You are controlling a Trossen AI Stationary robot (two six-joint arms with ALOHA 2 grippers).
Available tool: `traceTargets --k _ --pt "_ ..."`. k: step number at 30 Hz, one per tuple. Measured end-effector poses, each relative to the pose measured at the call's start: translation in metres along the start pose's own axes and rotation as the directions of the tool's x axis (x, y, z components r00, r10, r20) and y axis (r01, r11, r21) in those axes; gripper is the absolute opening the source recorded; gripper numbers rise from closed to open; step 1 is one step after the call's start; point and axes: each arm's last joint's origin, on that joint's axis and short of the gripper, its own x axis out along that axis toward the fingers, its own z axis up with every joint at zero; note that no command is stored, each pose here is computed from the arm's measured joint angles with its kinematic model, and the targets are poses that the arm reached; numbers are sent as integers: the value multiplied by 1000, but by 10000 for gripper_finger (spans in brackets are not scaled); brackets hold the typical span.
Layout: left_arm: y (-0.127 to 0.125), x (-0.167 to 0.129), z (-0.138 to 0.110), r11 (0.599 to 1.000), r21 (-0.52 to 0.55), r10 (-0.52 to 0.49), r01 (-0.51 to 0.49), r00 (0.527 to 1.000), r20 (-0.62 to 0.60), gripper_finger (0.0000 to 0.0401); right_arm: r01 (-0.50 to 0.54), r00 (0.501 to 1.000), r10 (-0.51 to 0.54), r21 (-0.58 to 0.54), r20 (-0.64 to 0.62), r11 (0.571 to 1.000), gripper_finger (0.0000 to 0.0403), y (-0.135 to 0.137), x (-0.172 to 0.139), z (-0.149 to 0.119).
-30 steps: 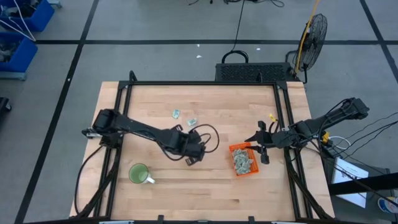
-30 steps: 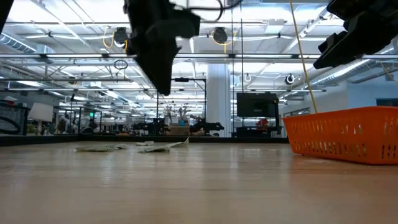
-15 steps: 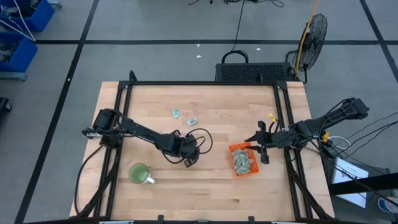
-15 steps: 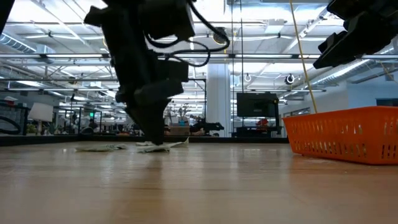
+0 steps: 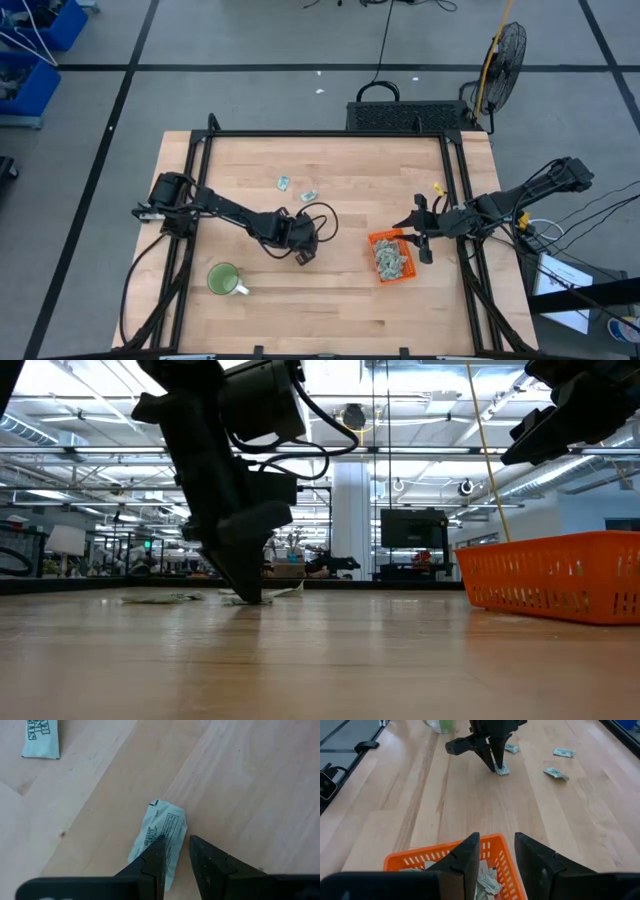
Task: Pick and place Stevia / Truvia into bins
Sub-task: Put the stevia packet into the orange basket
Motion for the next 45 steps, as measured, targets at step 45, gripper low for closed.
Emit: traceTargets --k 45 --pt "-109 -20 111 865 284 -501 414 670 548 1 215 958 -210 -6 198 977 116 -13 -4 6"
